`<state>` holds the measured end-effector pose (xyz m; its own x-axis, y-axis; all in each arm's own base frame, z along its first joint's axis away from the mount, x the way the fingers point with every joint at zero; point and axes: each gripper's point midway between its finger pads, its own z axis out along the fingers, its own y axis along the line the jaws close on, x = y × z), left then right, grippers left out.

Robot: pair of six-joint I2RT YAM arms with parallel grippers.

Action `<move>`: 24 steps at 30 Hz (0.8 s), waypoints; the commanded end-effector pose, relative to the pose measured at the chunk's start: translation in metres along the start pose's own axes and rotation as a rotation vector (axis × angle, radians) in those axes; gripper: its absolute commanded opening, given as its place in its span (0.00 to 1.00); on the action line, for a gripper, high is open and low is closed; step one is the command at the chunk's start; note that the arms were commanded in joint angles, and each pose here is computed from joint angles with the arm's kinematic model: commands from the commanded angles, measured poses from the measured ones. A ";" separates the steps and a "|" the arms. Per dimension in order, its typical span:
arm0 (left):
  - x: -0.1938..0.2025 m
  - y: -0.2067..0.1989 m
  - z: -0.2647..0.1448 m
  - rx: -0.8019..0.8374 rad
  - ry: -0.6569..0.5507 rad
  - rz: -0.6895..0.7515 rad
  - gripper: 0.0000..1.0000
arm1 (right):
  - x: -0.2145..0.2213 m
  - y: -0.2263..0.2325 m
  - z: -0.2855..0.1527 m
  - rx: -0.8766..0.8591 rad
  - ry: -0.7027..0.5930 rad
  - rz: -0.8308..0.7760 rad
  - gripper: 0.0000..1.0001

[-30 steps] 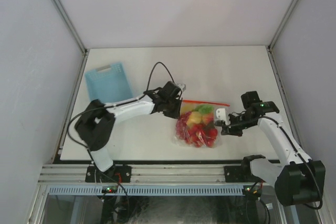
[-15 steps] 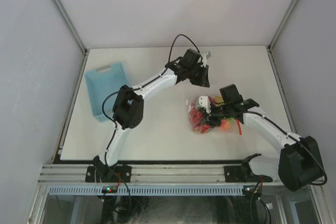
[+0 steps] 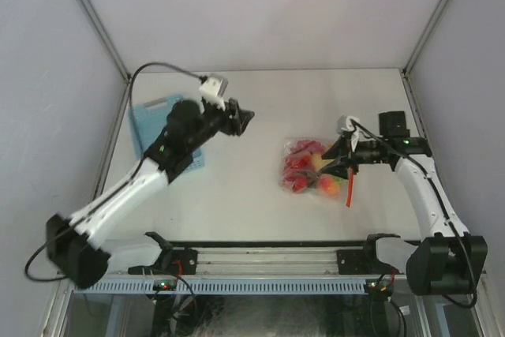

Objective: Open the zip-top bag and remove the fake food
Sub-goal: Adjust the zipper food storage bag at the center of the board.

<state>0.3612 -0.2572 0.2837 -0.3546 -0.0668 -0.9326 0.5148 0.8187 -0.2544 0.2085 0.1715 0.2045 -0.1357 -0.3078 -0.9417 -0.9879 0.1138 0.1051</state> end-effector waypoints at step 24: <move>0.125 -0.103 -0.078 0.336 -0.052 0.482 0.75 | 0.138 -0.044 -0.004 0.385 0.529 0.408 0.01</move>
<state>0.2005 -0.2978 0.1766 -0.0836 0.2846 -0.9550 0.8284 0.5525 0.0921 0.2270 0.0622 0.0457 -0.7199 -0.5349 -0.4423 -0.6522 0.7393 0.1675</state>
